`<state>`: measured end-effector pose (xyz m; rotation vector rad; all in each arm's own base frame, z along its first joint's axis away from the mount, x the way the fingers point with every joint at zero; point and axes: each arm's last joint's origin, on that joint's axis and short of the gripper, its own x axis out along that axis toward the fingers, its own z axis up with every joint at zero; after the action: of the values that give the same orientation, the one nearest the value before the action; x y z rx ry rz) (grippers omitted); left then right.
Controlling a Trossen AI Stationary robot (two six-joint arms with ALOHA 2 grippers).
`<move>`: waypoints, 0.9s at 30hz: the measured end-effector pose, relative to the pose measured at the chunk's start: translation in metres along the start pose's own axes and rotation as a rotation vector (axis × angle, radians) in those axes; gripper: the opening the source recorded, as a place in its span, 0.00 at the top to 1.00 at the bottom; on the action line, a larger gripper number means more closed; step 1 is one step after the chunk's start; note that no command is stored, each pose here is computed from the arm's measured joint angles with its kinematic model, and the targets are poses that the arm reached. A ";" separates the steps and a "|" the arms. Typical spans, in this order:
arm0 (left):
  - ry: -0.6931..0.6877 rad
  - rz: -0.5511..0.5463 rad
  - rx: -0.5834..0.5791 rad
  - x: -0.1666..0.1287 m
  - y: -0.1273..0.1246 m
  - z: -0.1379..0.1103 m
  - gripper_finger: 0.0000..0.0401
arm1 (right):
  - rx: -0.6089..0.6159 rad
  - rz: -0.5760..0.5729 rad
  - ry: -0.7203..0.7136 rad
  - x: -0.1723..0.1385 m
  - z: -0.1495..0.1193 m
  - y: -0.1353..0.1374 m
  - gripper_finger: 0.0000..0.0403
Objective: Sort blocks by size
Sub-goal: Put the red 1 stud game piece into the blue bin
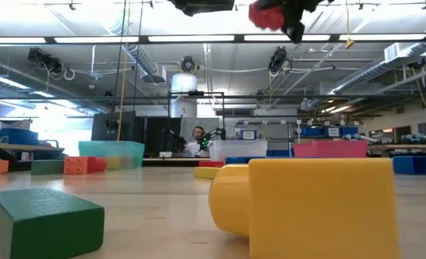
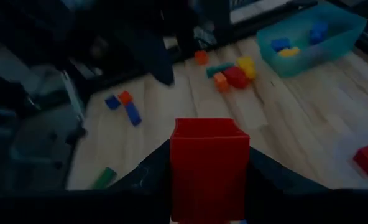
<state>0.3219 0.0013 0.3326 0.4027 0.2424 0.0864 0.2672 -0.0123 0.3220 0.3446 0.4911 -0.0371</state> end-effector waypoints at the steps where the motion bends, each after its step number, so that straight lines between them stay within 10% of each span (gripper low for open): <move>1: 0.000 0.000 0.000 0.000 0.000 0.000 0.49 | -0.019 -0.019 0.009 0.003 -0.001 -0.002 0.64; 12: 0.007 -0.016 -0.005 0.000 -0.001 -0.001 0.49 | -0.334 -0.236 0.241 0.011 0.031 0.001 0.64; 27: 0.032 -0.007 -0.023 0.000 0.000 -0.003 0.49 | -0.532 -0.228 0.282 0.037 0.077 0.013 0.64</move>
<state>0.3210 0.0021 0.3297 0.3781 0.2737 0.0884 0.3361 -0.0236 0.3724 -0.2333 0.7942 -0.0772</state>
